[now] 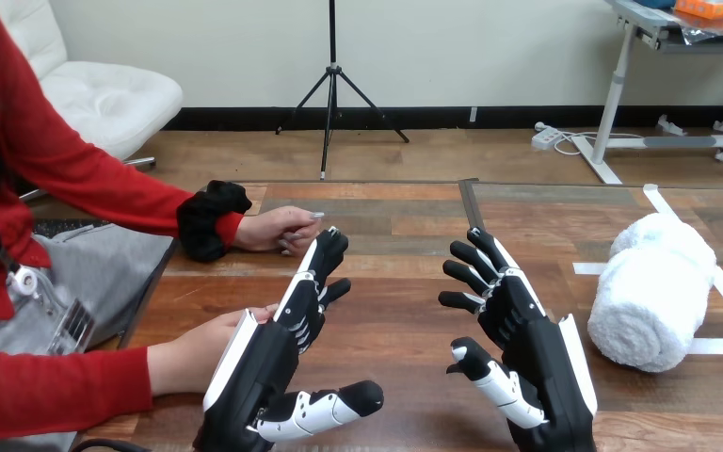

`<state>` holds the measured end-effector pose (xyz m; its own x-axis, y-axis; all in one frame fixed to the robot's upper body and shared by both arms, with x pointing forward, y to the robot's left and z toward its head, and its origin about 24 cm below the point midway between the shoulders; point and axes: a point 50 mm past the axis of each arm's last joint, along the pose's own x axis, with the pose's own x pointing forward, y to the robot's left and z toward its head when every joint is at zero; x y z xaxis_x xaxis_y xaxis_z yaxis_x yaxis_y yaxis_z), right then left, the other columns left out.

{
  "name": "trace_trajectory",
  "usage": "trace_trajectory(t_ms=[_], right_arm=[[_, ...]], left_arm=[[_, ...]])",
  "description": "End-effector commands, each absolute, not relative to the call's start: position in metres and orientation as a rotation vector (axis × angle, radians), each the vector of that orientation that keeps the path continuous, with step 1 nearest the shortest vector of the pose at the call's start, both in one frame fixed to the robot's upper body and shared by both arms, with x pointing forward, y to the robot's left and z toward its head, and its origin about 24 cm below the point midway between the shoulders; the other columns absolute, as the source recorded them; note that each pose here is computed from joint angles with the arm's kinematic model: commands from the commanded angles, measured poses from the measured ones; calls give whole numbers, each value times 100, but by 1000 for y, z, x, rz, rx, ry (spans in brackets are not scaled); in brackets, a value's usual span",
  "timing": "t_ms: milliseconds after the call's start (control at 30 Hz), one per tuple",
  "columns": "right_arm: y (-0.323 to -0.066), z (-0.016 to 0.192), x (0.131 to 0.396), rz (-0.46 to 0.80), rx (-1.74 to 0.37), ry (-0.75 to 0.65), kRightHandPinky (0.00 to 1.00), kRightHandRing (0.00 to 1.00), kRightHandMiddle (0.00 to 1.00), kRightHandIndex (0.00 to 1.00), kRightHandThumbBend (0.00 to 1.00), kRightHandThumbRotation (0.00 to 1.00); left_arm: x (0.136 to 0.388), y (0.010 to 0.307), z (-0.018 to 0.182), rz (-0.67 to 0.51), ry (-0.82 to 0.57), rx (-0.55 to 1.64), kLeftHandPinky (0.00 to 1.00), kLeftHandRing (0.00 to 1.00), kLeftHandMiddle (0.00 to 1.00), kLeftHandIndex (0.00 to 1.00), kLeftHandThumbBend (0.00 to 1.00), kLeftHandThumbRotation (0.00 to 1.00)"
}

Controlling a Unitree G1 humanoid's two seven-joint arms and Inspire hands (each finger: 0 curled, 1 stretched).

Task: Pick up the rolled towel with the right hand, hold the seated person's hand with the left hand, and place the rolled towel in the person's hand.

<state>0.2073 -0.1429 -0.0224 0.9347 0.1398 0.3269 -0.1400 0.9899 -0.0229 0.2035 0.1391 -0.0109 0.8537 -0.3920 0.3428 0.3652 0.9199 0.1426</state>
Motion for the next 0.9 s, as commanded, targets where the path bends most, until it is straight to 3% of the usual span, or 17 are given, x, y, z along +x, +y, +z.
trace_trajectory(t_ms=[0, 867], right_arm=[[-141, -4, 228, 145, 11, -420, 74, 85, 88, 91, 100, 66], [-146, 0, 232, 140, 5, -426, 75, 86, 89, 90, 100, 63]], left_arm=[[220, 136, 7, -385, -469, 75, 93, 100, 100, 100, 100, 58], [219, 135, 6, -379, -468, 75, 93, 100, 100, 100, 100, 57]])
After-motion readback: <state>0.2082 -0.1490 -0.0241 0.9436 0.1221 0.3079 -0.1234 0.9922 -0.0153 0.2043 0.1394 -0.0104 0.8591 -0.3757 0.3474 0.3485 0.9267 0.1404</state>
